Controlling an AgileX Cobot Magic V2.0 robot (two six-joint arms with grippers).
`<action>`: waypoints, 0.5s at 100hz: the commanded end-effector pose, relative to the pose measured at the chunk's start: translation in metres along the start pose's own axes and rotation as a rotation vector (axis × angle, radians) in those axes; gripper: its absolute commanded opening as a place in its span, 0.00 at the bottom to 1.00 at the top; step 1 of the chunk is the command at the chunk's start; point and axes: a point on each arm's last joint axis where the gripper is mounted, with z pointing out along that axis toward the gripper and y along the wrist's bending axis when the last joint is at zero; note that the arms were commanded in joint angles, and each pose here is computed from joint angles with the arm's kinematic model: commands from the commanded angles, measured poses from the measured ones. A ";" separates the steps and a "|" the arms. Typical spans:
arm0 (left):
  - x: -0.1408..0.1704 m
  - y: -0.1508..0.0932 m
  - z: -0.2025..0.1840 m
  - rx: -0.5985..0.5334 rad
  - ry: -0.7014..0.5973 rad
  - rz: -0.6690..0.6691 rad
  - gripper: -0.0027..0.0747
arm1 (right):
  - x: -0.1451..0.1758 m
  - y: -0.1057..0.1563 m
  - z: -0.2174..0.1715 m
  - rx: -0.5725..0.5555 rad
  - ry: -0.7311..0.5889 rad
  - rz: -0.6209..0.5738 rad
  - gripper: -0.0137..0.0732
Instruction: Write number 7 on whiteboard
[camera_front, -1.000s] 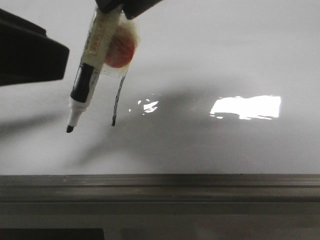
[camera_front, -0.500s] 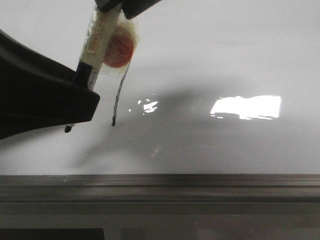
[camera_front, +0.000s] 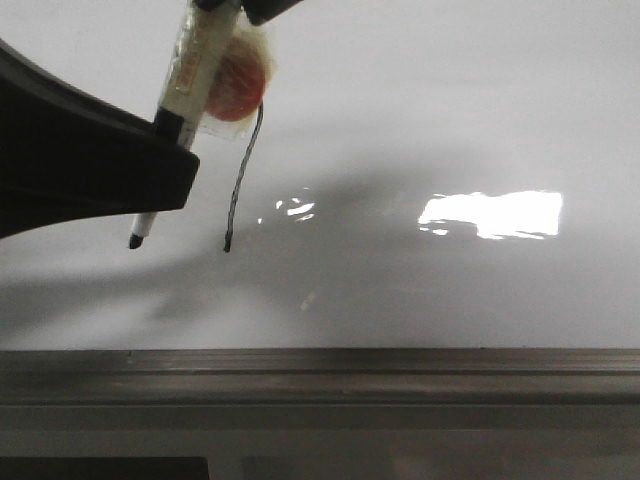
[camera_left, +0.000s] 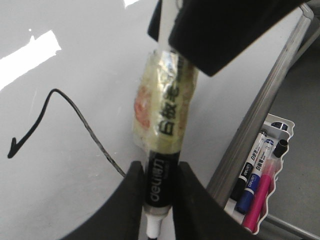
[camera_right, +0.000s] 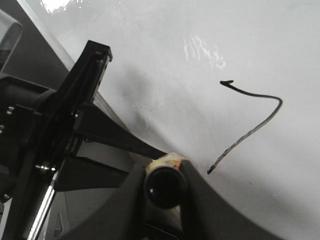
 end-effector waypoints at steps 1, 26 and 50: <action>-0.017 0.001 -0.001 0.002 -0.098 -0.079 0.01 | -0.016 0.003 -0.011 -0.006 -0.107 -0.018 0.48; -0.009 0.018 -0.012 -0.130 0.071 -0.528 0.01 | -0.016 0.003 -0.011 0.005 -0.109 -0.036 0.59; -0.005 0.038 -0.019 -0.234 0.107 -0.818 0.01 | -0.016 0.003 -0.011 0.005 -0.110 -0.036 0.58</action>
